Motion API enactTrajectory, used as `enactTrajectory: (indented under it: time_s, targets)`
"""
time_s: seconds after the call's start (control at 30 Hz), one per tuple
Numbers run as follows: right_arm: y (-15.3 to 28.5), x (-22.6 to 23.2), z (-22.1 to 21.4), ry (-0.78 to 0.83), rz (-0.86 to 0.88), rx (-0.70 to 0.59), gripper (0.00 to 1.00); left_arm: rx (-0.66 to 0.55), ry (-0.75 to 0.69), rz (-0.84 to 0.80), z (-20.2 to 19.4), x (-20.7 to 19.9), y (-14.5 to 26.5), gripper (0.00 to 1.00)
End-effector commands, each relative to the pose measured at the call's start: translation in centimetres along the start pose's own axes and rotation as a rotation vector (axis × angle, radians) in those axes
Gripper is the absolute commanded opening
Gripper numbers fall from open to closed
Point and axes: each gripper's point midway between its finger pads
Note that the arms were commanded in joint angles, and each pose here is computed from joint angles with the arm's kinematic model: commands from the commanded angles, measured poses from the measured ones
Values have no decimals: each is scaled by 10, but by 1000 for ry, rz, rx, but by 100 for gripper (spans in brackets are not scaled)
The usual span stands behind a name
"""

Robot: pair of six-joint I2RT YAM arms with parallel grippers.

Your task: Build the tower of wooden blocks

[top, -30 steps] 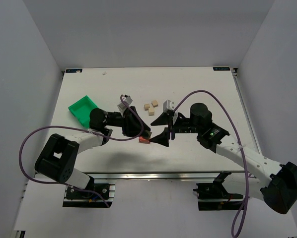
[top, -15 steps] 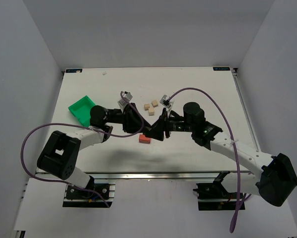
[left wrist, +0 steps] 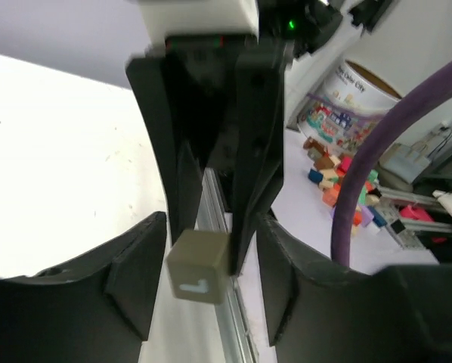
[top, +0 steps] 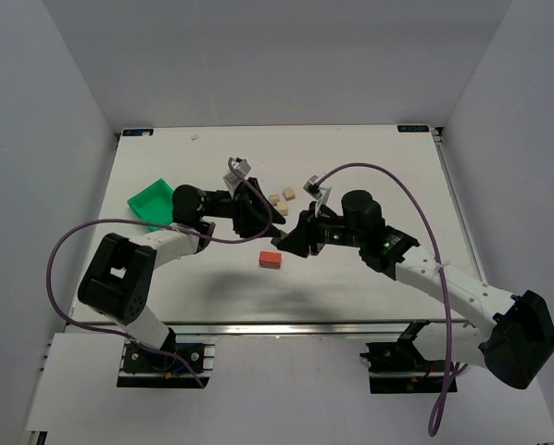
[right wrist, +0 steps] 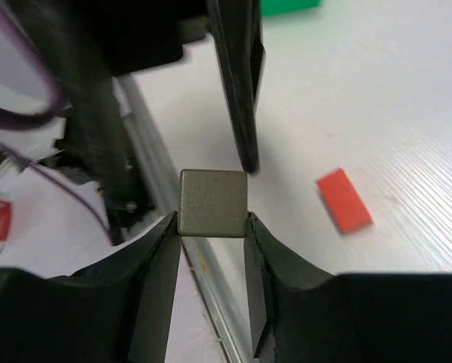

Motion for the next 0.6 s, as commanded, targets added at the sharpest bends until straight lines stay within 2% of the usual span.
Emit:
enactTrajectory:
  time_s: [0.0,0.07,0.1,0.17,0.2,0.27,0.3,0.33,0.37,0.4,0.43,0.53,0.57]
  targets:
    - [14,-32,5,29,-199,25,0,-35,-149,-28,30,-2,-6,63]
    - [20,-39,0,42,-249,61,0,-27,-125,-24,37,4,-9,63]
    - [24,-47,5,47,-295,59,0,-19,-71,-12,35,12,-9,79]
    - [32,-59,-1,63,-361,95,0,-18,-57,-5,44,18,-12,84]
    - [40,-75,6,74,-466,93,0,-20,19,21,43,30,-12,98]
    - [56,-105,-1,128,-633,158,0,-37,44,68,48,47,-13,98]
    - [63,-115,-2,142,-695,179,0,-33,199,145,49,67,-13,98]
    - [68,-124,-1,162,-746,199,0,-83,266,284,56,96,-11,98]
    - [79,-143,-8,178,-865,250,0,-66,173,439,58,127,-4,98]
    - [88,-153,-14,196,-927,294,0,-15,299,661,54,147,6,98]
    - [92,-160,-18,222,-967,333,0,-55,262,944,60,179,30,98]
    - [112,-190,-35,291,-1143,493,0,-131,353,1006,60,174,53,98]
    - [116,-202,-41,320,-1209,566,0,-182,346,1110,63,178,71,98]
Point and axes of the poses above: each gripper's point midway between its finger pads, its own y axis back along the fingers, its own x axis along the line the jaws close on, z = x × y, and after that the axes turned 10 degrees about y, right-handed
